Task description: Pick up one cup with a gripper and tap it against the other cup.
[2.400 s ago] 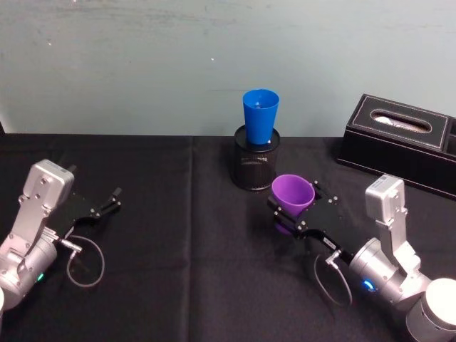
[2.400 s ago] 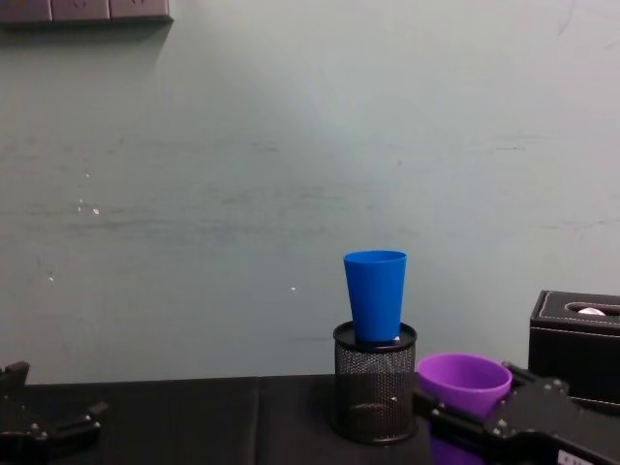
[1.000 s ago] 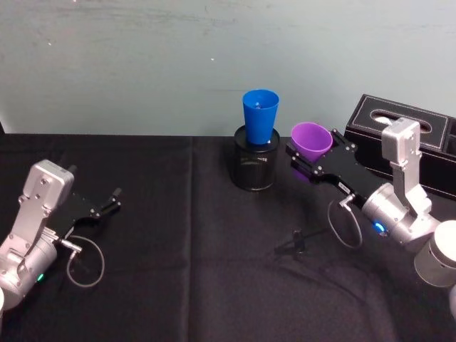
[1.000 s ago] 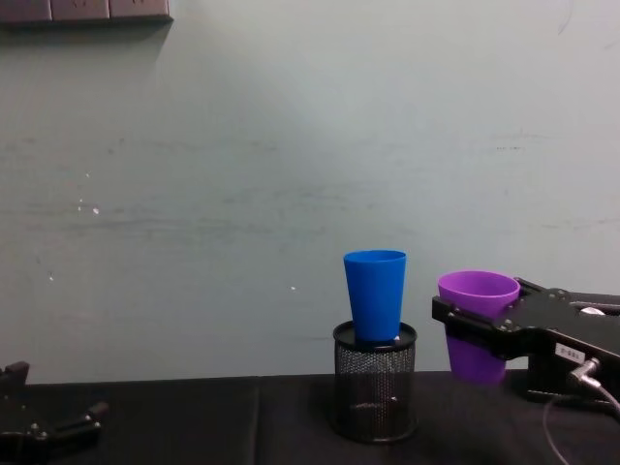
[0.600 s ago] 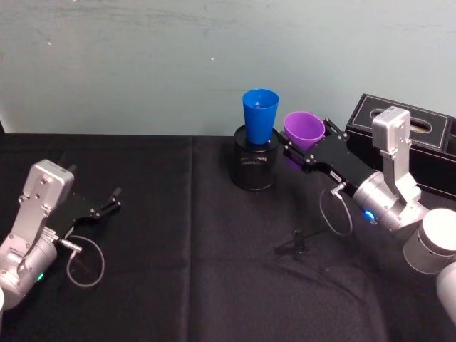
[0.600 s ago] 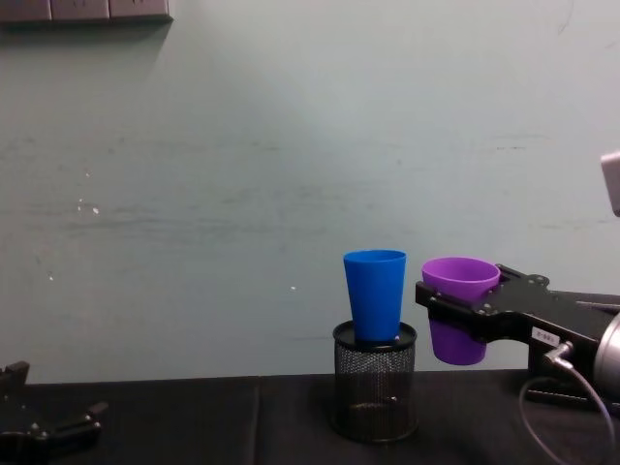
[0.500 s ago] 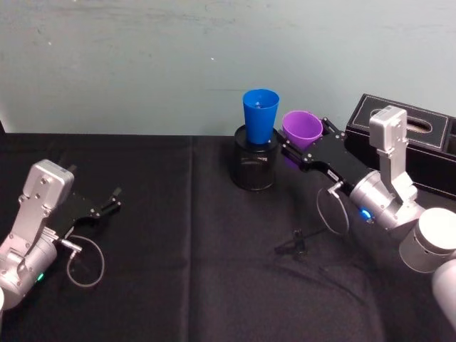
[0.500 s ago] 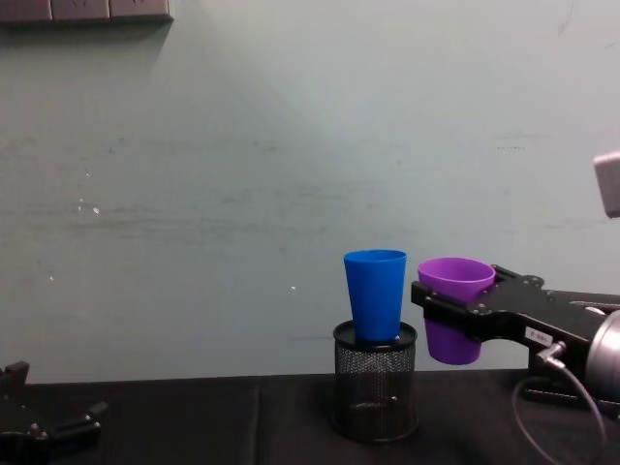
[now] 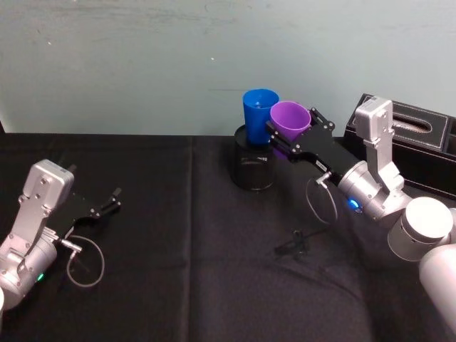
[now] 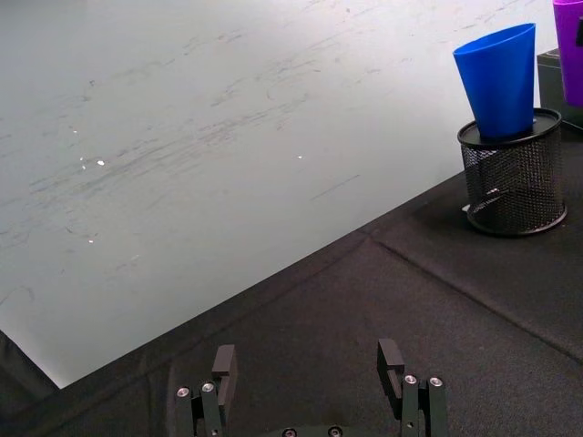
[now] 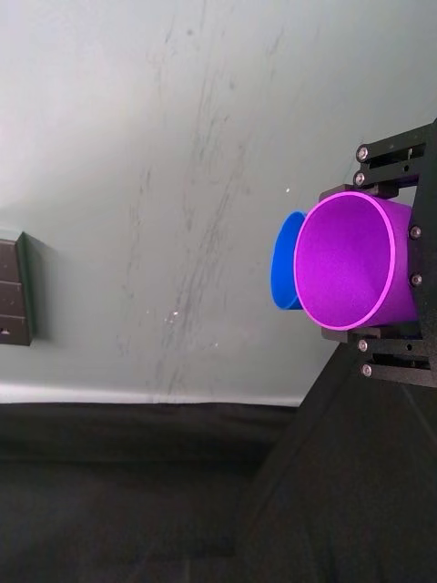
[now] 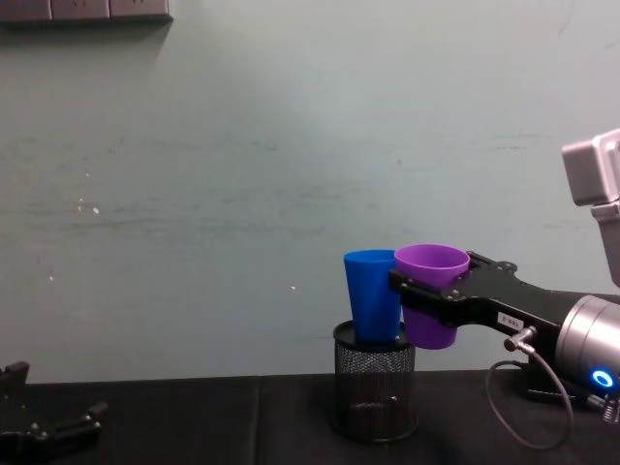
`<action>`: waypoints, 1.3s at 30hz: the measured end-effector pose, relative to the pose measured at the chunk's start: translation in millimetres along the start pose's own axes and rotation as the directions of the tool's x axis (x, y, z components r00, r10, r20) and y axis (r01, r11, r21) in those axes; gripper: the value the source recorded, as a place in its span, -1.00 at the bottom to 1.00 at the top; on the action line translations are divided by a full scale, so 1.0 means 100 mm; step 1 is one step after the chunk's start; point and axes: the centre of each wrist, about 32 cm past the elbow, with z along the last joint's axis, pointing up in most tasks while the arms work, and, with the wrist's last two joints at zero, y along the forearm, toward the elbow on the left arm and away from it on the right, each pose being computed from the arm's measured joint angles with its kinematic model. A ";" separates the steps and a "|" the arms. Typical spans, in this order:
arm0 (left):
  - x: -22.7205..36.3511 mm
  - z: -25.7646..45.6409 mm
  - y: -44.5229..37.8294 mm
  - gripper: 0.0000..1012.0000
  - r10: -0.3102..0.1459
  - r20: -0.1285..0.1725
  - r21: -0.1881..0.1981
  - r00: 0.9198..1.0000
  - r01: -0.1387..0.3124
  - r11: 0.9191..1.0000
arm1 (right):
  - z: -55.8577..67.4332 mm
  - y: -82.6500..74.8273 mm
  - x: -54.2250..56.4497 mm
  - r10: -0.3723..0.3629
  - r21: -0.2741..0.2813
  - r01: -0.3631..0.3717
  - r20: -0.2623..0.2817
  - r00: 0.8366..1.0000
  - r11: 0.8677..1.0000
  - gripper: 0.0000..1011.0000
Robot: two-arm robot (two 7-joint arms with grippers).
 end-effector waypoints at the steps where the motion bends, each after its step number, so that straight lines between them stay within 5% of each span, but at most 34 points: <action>1: 0.000 0.000 0.000 1.00 0.000 0.000 0.000 1.000 0.000 1.000 | 0.00 0.01 0.00 0.003 0.001 -0.003 0.002 1.000 1.000 0.48; 39: 0.000 0.000 0.000 1.00 0.000 0.000 0.000 1.000 0.000 1.000 | -0.04 0.21 0.14 0.068 0.044 -0.069 0.021 0.997 0.997 0.48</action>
